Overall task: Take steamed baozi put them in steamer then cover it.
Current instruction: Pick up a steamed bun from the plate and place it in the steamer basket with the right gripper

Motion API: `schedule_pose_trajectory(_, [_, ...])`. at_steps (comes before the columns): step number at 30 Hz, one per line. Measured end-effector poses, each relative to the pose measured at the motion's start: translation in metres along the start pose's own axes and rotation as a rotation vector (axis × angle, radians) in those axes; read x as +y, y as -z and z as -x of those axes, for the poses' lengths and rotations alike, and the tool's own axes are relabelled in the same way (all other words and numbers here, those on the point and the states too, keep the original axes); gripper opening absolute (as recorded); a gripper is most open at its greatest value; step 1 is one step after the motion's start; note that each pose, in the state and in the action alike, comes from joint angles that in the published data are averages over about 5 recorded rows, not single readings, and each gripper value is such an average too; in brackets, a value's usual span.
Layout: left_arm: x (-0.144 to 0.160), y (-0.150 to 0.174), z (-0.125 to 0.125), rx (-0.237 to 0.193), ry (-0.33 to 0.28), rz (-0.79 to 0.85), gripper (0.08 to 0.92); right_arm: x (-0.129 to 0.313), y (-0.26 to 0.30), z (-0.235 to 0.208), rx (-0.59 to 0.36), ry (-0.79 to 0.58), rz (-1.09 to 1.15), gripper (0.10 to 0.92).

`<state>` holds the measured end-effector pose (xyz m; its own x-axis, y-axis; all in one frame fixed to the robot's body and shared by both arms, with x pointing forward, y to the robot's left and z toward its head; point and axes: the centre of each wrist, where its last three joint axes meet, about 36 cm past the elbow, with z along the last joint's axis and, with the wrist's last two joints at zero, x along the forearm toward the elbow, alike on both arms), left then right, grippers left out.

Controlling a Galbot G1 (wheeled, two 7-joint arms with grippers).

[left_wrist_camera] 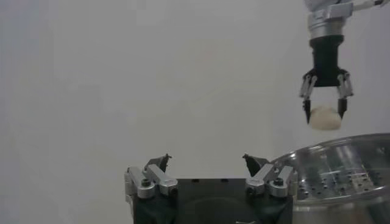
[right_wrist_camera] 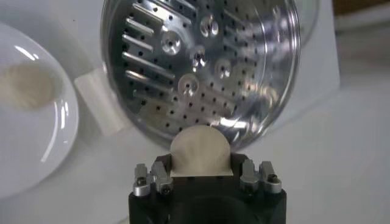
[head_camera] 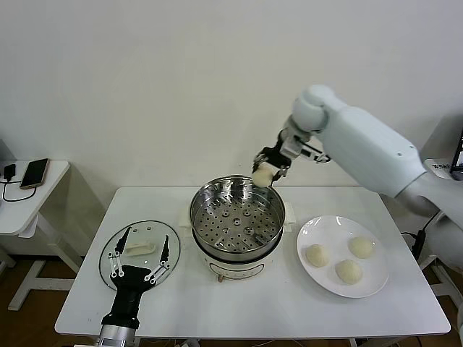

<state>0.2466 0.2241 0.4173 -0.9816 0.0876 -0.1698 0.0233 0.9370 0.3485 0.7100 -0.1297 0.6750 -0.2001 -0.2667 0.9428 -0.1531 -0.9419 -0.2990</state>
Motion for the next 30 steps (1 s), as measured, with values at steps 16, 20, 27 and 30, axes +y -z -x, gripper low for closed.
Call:
schedule_pose_trajectory(16, [0.003,0.004,0.003,-0.013,0.009,-0.001,0.823,-0.038,0.023,0.085,-0.027,0.074,-0.113,0.692])
schedule_pose_trajectory(20, [0.004,0.004,0.003,-0.014,0.011,-0.001,0.823,-0.040,0.025,0.097,-0.027,0.080,-0.113,0.717])
schedule_pose_trajectory(27, [0.006,0.004,0.003,-0.015,0.017,0.001,0.823,-0.041,0.024,0.096,-0.017,0.074,-0.109,0.819])
schedule_pose_trajectory(30, [0.006,0.005,0.004,-0.015,0.018,0.001,0.823,-0.041,0.022,0.084,-0.009,0.068,-0.103,0.822])
